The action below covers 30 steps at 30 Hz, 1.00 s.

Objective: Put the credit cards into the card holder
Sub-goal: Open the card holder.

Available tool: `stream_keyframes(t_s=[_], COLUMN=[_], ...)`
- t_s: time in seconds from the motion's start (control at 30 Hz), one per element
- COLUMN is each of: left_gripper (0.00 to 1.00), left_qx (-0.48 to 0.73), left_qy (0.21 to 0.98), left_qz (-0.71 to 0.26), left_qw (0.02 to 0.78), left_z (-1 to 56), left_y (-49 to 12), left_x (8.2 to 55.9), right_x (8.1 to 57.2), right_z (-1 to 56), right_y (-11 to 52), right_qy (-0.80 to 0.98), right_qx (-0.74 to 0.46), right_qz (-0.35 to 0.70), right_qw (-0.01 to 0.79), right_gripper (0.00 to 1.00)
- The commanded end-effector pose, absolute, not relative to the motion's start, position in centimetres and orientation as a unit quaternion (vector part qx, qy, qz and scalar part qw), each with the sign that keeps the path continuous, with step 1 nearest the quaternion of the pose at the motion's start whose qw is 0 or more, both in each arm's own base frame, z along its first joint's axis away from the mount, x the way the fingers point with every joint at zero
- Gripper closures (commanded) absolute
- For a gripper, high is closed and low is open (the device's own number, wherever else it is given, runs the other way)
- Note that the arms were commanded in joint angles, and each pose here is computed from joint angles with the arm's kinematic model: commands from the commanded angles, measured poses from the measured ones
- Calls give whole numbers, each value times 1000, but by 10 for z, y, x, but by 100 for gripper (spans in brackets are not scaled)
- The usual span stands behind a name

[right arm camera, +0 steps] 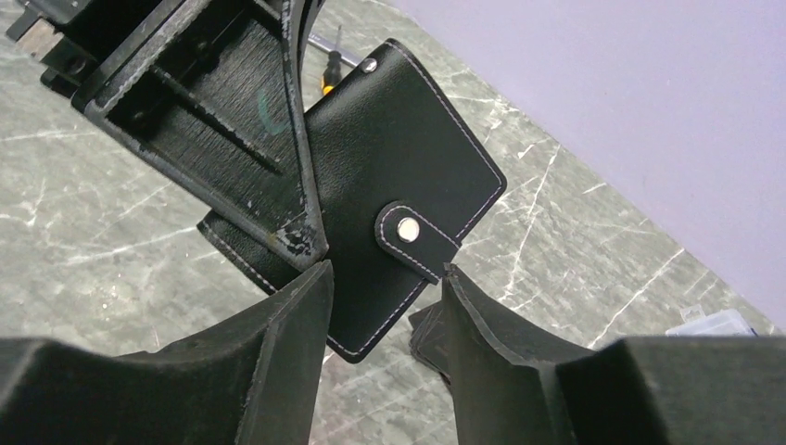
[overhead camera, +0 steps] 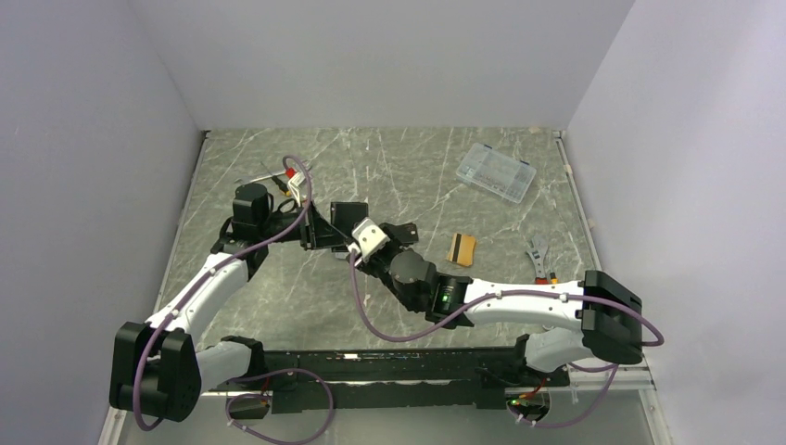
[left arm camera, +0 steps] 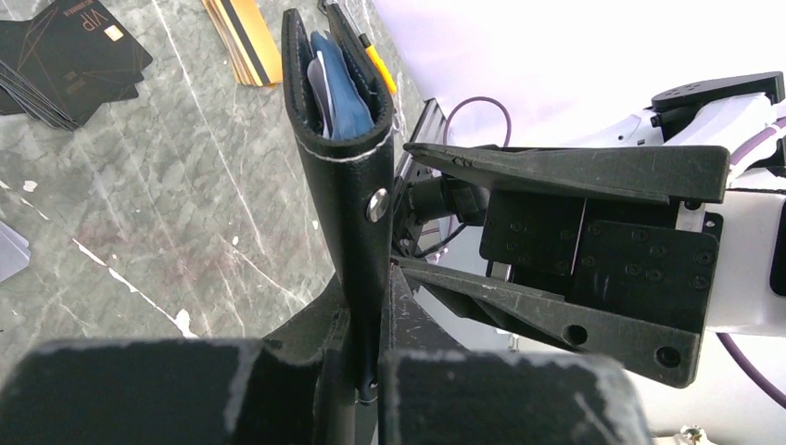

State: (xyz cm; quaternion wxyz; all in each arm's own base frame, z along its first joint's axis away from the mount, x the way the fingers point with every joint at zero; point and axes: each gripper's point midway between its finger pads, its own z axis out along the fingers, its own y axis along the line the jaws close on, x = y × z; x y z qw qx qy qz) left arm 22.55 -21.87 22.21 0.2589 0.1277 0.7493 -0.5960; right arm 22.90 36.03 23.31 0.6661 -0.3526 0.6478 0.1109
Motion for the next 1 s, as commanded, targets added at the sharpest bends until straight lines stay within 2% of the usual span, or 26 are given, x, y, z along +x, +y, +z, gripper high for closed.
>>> stream_keyframes(t_s=[0.0, 0.27, 0.57, 0.73, 0.8, 0.97], left_gripper=[100, 100, 100, 100, 100, 100], left_qx=[157, 165, 167, 167, 170, 182], left_qy=[728, 722, 720, 717, 715, 709], left_qz=[-616, -621, -623, -628, -631, -636], left_qw=[256, 257, 256, 250, 248, 244], left_z=[235, 240, 242, 243, 243, 247], left_y=[-222, -222, -223, -224, -224, -227], left_x=[214, 210, 209, 208, 206, 200], right_x=[249, 265, 259, 257, 256, 261], right_z=[261, 268, 250, 243, 244, 250], right_y=[355, 343, 353, 369, 375, 380], right_qy=[634, 630, 633, 610, 599, 588], right_qx=[-299, -287, -309, -337, -350, -346], right_qz=[107, 99, 105, 70, 61, 50], right_qw=[705, 715, 702, 713, 718, 729], right_gripper=[53, 56, 55, 59, 63, 81])
